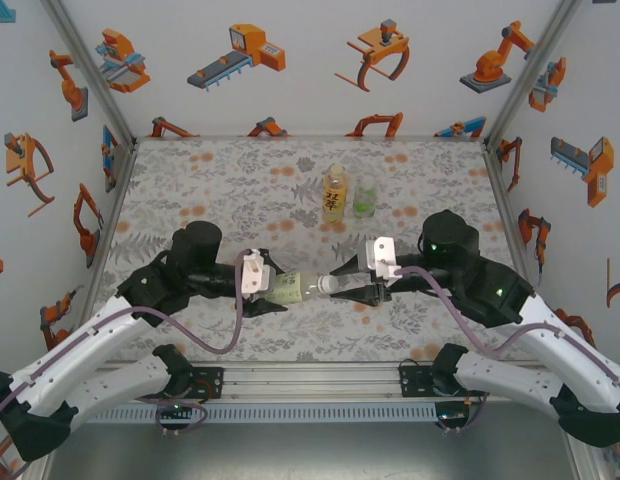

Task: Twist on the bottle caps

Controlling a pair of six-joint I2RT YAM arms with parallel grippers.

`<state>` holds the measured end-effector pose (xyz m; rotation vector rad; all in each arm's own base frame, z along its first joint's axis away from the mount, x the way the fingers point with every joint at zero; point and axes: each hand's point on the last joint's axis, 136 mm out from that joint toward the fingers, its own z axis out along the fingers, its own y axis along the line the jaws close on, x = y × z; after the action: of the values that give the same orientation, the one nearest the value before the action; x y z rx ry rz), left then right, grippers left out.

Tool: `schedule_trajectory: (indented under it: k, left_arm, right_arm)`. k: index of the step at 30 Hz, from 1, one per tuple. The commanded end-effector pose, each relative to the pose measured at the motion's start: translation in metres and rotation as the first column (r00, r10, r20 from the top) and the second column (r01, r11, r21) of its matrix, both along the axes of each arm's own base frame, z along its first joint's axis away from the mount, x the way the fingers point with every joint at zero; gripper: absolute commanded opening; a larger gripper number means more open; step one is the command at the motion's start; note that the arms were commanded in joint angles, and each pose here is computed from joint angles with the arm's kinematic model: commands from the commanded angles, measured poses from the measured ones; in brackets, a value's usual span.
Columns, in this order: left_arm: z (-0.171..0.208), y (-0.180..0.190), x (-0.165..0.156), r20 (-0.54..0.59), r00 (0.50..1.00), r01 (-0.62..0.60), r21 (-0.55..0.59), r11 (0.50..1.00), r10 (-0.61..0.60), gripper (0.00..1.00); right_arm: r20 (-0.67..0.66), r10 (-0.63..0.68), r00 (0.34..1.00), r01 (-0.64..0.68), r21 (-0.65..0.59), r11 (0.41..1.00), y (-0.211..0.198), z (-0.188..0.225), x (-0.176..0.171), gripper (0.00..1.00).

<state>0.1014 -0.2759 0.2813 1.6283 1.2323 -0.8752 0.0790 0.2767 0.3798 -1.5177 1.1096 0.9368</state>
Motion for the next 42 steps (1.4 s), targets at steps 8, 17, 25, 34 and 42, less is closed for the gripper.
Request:
schedule_trajectory:
  k: [8, 17, 25, 34, 42]
  left_arm:
    - [0.015, 0.0, 0.001, 0.004, 1.0, -0.021, -0.032, 0.999, 0.021, 0.0]
    - [0.017, -0.003, 0.014, 0.029, 0.996, -0.077, -0.05, 0.996, 0.079, 0.0]
    - [0.016, -0.007, 0.04, 0.094, 0.978, -0.182, -0.077, 0.98, 0.189, 0.0]
    - [0.016, -0.012, 0.048, 0.112, 0.972, -0.196, -0.082, 0.977, 0.205, 0.0]
    - [0.01, -0.011, 0.041, 0.091, 0.982, -0.163, -0.057, 0.985, 0.168, 0.0]
  right_arm:
    - [-0.056, 0.006, 0.998, -0.004, 0.037, 0.999, 0.009, 0.004, 0.002, 0.32]
    - [-0.409, -0.265, 0.873, 0.306, 0.036, 0.951, 0.012, -0.008, 0.046, 0.05]
    - [-0.905, -0.42, 0.071, 0.689, -0.26, 0.676, -0.006, -0.065, 0.112, 0.0]
    - [-0.922, -0.22, -0.319, 0.662, -0.383, 0.644, 0.002, -0.094, 0.117, 0.0]
    - [-0.941, -0.326, -0.093, 0.712, -0.291, 0.639, -0.013, -0.059, 0.114, 0.51]
